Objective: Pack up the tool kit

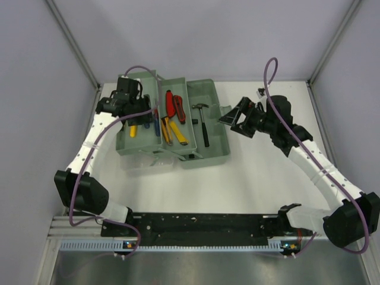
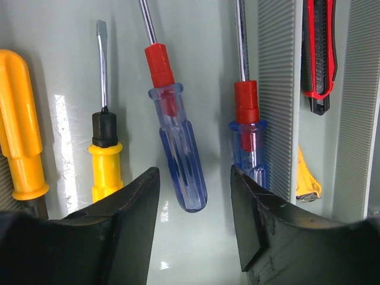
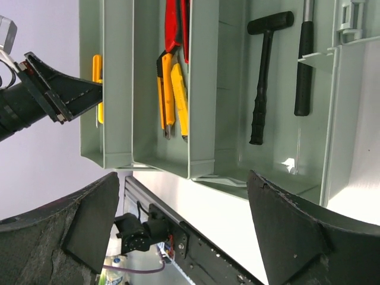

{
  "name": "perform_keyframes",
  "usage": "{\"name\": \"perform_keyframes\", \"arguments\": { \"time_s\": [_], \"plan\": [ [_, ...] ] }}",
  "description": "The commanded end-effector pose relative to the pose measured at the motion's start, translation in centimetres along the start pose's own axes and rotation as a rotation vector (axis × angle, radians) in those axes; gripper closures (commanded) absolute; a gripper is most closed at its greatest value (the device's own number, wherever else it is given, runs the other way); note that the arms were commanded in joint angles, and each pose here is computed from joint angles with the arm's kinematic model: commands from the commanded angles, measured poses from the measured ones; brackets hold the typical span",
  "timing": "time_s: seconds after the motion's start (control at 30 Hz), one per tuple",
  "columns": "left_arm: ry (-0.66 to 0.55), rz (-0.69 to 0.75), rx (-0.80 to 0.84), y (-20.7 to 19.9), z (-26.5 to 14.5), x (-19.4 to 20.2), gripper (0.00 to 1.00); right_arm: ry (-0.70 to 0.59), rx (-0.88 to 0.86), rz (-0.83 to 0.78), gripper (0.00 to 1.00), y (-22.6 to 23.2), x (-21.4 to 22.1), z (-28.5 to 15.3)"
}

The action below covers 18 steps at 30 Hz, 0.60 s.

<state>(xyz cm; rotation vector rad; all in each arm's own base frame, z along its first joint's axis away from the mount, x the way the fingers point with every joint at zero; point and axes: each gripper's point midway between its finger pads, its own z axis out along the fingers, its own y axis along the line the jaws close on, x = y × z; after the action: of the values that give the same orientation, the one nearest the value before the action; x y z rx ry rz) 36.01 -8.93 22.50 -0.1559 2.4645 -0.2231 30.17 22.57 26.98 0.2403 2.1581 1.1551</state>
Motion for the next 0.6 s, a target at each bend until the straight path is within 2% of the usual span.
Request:
{"name": "perform_keyframes", "arguments": {
  "time_s": [0.0,0.1,0.2,0.33,0.43,0.5,0.57],
  "plan": [
    [-0.063,-0.008,0.031,-0.5,-2.4,-1.0,0.44,-0.034,-0.005,-0.005,0.15,0.3,-0.8,-0.6],
    [-0.127,-0.021,0.024,-0.4,-4.1,-2.4,0.42,-0.037,0.001,-0.008,0.15,0.2,-0.8,-0.7],
    [-0.256,-0.046,0.021,-0.1,-7.2,-5.0,0.38,-0.041,0.010,-0.012,0.15,0.0,-0.9,-0.8],
    [-0.409,-0.155,-0.091,3.5,-10.1,-7.6,0.33,-0.042,0.019,-0.017,0.15,-0.3,-1.0,-0.7],
    [-0.435,-0.289,-0.245,8.3,-10.6,-7.8,0.30,-0.032,0.023,-0.023,0.15,-0.6,-1.0,-0.4],
    [-0.433,-0.371,-0.295,11.0,-10.1,-7.5,0.30,-0.025,0.027,-0.023,0.15,-0.7,-0.9,-0.3],
    [-0.417,-0.451,-0.270,12.6,-8.9,-6.9,0.29,-0.014,0.032,-0.025,0.16,-0.9,-0.8,0.0]
  ]
}}
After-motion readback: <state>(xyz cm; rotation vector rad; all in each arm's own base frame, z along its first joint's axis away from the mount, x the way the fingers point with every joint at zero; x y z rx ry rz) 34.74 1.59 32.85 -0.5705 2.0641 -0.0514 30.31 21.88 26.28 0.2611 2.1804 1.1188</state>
